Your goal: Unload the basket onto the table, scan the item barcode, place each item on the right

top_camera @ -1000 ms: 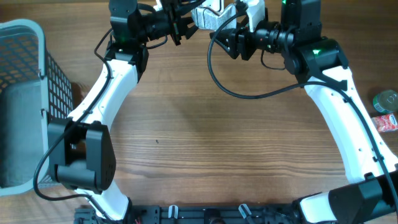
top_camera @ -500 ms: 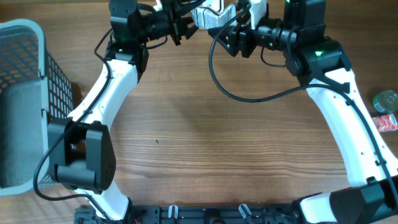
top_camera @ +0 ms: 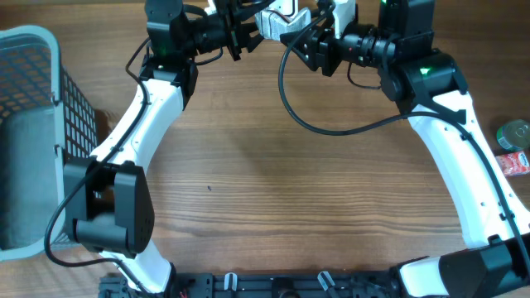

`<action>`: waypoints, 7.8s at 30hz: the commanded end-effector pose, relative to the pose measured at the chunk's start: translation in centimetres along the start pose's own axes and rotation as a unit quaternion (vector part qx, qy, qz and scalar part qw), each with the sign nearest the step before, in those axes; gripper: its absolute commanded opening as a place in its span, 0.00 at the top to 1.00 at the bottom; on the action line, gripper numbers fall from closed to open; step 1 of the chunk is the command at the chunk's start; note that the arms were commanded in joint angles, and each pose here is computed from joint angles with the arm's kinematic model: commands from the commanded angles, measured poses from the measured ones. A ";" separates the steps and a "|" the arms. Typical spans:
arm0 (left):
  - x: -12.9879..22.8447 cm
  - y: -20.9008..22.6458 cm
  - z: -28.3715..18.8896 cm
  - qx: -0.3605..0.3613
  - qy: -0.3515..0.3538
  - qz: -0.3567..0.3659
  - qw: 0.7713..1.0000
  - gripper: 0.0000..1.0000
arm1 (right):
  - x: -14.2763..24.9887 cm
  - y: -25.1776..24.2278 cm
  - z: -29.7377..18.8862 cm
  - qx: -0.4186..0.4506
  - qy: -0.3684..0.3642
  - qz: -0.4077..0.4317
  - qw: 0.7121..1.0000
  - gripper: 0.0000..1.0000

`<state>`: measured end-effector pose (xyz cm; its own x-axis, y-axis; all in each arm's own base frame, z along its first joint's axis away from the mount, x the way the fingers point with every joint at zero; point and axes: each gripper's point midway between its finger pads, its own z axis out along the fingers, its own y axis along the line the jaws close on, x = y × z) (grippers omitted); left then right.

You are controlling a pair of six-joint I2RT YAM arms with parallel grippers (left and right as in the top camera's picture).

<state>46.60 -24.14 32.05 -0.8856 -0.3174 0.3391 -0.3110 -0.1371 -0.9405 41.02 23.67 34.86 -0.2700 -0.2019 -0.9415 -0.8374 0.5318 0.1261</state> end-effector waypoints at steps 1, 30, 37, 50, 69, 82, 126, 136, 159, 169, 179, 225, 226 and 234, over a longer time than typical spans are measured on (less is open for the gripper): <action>0.5 -0.6 0.0 0.002 0.009 0.018 1.000 0.58 | -0.9 0.9 -0.7 -0.010 -0.011 -0.009 1.000 0.59; 0.6 -0.5 0.0 0.001 0.011 0.018 1.000 0.58 | 0.2 -0.1 1.0 -0.013 -0.004 0.001 1.000 0.45; 0.6 -0.5 0.0 0.001 0.011 0.018 1.000 0.58 | 0.2 0.5 1.8 -0.022 -0.006 -0.005 1.000 0.44; 0.7 -0.5 0.0 -0.001 0.016 0.018 1.000 0.57 | -0.3 0.3 2.5 -0.021 -0.018 0.008 1.000 0.60; 0.7 -0.5 0.0 -0.001 0.016 0.019 1.000 0.54 | 0.4 1.3 2.4 -0.052 -0.005 0.045 0.998 0.82; 0.6 -0.5 -0.3 0.001 0.015 0.088 0.996 0.00 | 0.1 1.1 2.2 -0.053 -0.007 0.119 0.991 0.92; 0.3 -3.7 -3.7 0.038 0.011 0.403 0.914 0.00 | -4.1 10.5 -11.5 -0.363 0.074 0.404 0.836 0.95; -0.2 -3.1 -3.7 0.027 0.007 0.401 0.916 0.00 | -6.1 14.5 -15.3 -0.365 0.057 0.356 0.858 0.95; 3.5 -5.0 -4.4 0.041 0.044 0.438 0.897 0.00 | -1.7 1.9 -5.5 -0.313 0.000 0.289 0.905 0.95; 10.7 -9.1 -6.9 0.071 0.072 0.588 0.802 0.01 | 3.2 -4.1 -3.8 -0.306 0.008 0.349 0.886 0.95; 19.0 -9.9 -10.7 0.089 0.158 0.731 0.658 0.00 | 1.3 -2.1 -2.2 -0.320 -0.014 0.247 0.914 0.95; 15.5 -10.1 -32.6 -0.399 -0.556 0.578 0.444 0.00 | 11.3 -16.0 3.2 0.346 0.188 -0.062 0.917 0.95; 16.0 -9.6 -33.1 -0.398 -0.560 0.572 0.448 0.00 | 11.0 -15.8 3.4 0.345 0.183 -0.065 0.918 0.95; 19.1 -5.8 -36.2 -0.385 -0.575 0.550 0.467 0.00 | 10.9 -15.1 6.4 0.336 0.172 -0.103 0.920 0.95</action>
<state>20.74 3.62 43.74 -0.0518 -0.1067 -0.9929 -0.2775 0.9567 -0.0883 52.87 17.33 20.82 -0.4106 -0.4985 -0.7635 -0.4376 0.8423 -0.3146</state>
